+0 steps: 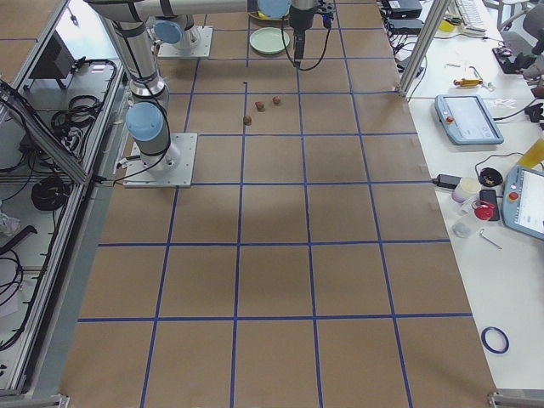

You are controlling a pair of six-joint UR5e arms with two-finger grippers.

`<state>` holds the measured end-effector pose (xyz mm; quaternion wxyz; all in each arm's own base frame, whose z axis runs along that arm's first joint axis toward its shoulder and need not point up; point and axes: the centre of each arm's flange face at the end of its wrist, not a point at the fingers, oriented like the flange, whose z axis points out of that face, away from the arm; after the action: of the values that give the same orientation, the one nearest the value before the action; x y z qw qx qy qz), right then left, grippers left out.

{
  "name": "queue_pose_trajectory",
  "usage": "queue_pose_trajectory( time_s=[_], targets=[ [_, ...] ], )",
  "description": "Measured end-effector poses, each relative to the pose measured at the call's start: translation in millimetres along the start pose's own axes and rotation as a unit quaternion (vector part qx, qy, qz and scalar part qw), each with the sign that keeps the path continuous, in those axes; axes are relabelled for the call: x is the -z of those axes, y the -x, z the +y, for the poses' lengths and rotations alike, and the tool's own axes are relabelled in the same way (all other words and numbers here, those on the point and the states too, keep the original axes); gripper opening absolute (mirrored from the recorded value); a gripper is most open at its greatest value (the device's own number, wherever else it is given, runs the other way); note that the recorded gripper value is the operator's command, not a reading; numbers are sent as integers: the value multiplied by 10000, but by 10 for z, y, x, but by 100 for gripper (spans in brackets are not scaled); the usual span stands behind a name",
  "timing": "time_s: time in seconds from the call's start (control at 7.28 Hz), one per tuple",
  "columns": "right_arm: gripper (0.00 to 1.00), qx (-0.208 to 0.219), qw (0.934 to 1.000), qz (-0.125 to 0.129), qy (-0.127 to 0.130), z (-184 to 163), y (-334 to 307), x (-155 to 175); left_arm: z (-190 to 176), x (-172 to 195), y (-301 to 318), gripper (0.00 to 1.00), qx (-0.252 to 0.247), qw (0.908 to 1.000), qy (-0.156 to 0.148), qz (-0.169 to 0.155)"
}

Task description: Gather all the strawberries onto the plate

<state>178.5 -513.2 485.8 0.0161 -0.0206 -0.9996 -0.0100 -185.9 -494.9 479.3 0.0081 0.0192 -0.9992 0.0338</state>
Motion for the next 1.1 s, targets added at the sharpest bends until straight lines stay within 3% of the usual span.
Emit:
queue_pose_trajectory(
  time_s=[0.41, 0.55, 0.82, 0.96, 1.1],
  targets=[
    [100, 6, 10000, 2, 28, 11, 5, -17, 0, 0, -2, 100, 17, 10000, 3, 9],
    [100, 48, 9999, 38, 142, 42, 29, -120, 1, -3, -1, 100, 16, 10000, 8, 5],
    [100, 187, 9976, 147, 653, 215, 119, -838, 15, -46, -3, 100, 11, 10000, 48, -1],
    [100, 283, 9966, 149, 761, 349, 183, -1295, 30, -88, -7, 100, 4, 10000, 84, -3],
    [100, 414, 9966, 132, 699, 482, 289, -1707, 39, -108, -9, 100, 0, 10000, 99, -3]
  ],
)
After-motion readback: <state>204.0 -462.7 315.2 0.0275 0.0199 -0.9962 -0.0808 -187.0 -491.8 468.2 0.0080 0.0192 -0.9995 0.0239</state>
